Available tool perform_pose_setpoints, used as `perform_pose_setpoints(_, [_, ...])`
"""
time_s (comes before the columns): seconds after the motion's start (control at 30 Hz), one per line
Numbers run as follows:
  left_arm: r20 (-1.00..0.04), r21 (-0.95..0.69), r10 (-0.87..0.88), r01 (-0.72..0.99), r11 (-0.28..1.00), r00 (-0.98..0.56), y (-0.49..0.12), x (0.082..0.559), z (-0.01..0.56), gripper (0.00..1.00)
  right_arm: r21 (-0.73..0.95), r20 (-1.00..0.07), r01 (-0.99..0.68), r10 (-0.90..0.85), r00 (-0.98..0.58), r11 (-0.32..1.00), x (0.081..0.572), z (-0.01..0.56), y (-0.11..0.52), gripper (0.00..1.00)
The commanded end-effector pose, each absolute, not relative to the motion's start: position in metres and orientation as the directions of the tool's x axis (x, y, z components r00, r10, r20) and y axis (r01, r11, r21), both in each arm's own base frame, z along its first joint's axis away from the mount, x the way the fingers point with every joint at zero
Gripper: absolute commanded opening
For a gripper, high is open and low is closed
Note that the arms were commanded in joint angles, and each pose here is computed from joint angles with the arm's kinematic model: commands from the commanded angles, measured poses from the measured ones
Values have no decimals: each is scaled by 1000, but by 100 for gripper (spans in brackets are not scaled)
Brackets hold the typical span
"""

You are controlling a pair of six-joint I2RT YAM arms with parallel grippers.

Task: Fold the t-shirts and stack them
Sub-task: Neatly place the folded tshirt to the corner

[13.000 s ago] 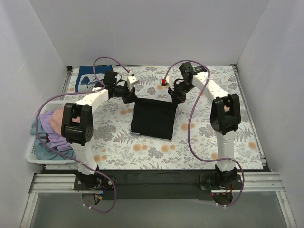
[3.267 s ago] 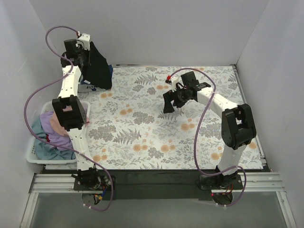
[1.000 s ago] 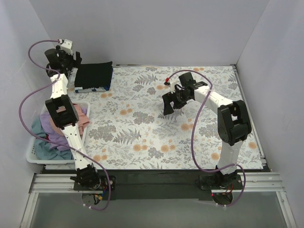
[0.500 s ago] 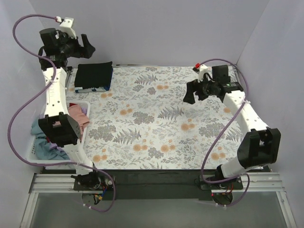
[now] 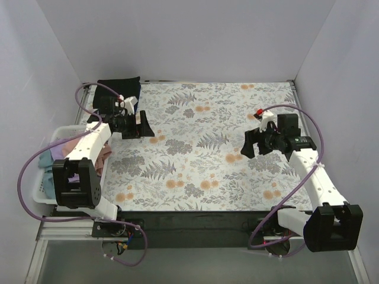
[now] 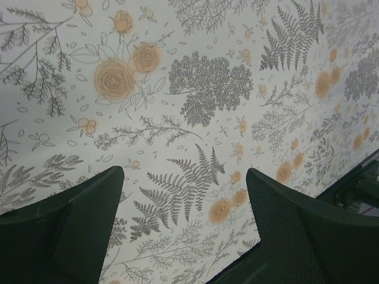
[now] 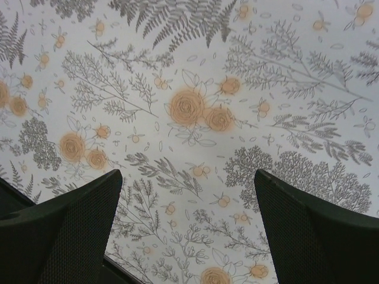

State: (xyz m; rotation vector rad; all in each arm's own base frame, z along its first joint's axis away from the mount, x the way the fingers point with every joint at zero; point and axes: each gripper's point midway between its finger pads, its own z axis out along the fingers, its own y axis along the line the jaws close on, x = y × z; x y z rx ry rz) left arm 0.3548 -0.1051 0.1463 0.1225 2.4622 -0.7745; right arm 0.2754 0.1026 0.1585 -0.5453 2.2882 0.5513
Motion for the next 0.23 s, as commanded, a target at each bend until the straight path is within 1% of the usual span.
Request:
perform_pose_setpoints(0.0, [-630, -480, -73, 313, 820, -773, -108, 347, 179, 84, 219, -705, -493, -214, -677, 842, 266, 145, 96, 98])
perform_pose_setpoints(0.07, [-643, -455, -54, 325, 829, -764, -105, 342, 181, 84, 209, -710, -492, -215, -671, 845, 262, 144, 94, 98])
perform_pose_setpoints(0.1, [-672, -425, -48, 333, 842, -739, -102, 342, 191, 84, 208, -705, -491, -218, -674, 846, 258, 140, 94, 98])
perform_pose_setpoints(0.2, [-709, -395, -51, 337, 855, -703, -98, 344, 211, 84, 191, -716, -487, -218, -663, 852, 255, 141, 91, 98])
